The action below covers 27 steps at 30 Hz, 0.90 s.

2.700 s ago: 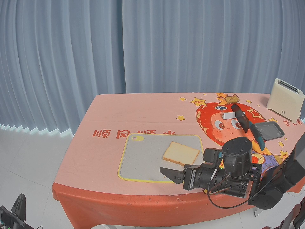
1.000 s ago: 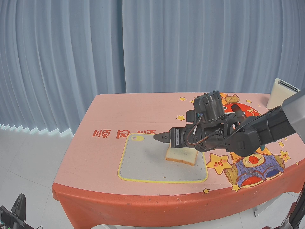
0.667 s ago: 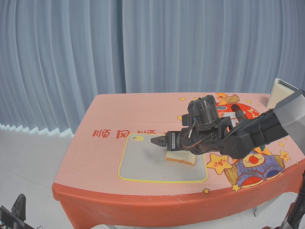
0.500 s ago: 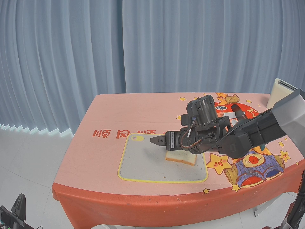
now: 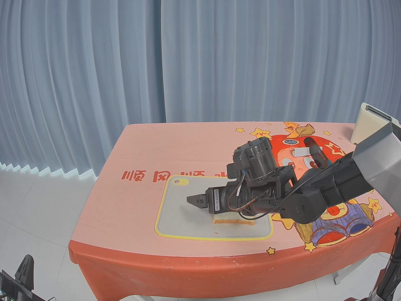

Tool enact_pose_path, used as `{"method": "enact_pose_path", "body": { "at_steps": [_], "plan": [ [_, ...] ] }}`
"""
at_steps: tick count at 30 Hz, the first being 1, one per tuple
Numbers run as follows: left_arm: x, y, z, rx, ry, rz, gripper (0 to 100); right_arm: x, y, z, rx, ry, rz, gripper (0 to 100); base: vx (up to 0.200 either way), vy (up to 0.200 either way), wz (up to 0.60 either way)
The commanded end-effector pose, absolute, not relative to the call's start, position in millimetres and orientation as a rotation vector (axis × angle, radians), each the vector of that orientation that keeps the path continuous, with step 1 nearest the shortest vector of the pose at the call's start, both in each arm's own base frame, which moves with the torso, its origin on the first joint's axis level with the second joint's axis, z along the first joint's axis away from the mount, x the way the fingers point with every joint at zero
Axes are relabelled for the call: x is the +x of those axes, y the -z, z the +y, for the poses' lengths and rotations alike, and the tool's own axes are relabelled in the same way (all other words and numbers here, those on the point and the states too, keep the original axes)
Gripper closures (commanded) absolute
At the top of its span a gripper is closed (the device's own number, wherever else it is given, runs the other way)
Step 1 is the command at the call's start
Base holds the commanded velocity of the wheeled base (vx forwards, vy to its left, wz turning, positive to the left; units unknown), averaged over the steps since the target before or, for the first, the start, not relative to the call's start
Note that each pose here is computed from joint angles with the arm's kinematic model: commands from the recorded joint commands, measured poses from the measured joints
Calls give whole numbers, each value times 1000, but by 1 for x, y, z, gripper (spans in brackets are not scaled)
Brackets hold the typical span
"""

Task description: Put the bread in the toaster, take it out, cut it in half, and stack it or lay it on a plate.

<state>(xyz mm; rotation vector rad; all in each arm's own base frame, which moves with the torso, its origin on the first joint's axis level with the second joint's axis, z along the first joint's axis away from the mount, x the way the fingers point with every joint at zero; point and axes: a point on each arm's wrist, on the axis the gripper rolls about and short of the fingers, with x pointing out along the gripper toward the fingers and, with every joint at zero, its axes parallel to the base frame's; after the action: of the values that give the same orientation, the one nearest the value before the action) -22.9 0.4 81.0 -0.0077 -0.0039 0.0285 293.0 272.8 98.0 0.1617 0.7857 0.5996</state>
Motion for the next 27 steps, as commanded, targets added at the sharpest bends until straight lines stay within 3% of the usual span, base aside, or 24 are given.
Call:
{"method": "enact_pose_path", "body": {
  "at_steps": [1, 4, 9, 16, 21, 27],
  "plan": [
    [-23, -76, 0, -8, -29, -2, 100, 278, -99, 282, 141, -635, 798, 0, 0, 0, 0],
    [-23, -76, 0, -8, -29, -2, 100, 274, -101, 286, 139, -650, 791, 0, 0, 0, 0],
    [-23, -76, 0, -8, -29, -3, 100, 263, -128, 285, 162, -689, 735, 0, 0, 0, 0],
    [-23, -76, 0, -8, -29, -2, 100, 228, -149, 248, 162, -694, 731, 0, 0, 0, 0],
    [-23, -76, 0, -6, -29, -2, 100, 198, -143, 230, 128, -709, 778, 0, 0, 0, 0],
    [-23, -76, 0, -8, -29, -3, 100, 191, -129, 224, 103, -694, 828, 0, 0, 0, 0]
  ]
}}
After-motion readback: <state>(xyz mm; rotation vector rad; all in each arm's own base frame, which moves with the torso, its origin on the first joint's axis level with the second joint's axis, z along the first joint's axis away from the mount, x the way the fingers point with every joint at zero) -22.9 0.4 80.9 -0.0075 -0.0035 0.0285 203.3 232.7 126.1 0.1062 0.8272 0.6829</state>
